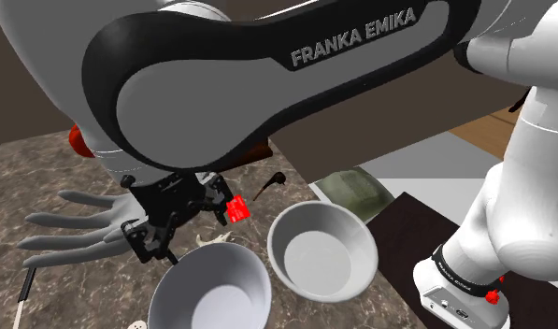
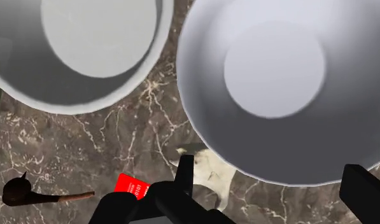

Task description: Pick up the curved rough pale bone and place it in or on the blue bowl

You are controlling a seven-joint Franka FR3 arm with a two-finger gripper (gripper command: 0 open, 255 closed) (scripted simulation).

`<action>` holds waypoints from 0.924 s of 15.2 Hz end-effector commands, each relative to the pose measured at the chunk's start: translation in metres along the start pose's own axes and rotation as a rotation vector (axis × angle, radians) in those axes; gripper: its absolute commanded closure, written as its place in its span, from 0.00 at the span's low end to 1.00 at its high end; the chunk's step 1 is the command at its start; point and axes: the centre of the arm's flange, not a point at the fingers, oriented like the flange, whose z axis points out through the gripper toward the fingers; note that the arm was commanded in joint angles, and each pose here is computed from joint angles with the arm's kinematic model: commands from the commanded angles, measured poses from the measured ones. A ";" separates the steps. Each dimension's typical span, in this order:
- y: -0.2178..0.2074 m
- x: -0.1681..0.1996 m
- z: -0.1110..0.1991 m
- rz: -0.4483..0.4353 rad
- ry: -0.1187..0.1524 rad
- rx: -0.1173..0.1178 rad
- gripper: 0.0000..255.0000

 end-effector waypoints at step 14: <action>0.009 0.101 0.116 -0.017 -0.144 -0.112 0.00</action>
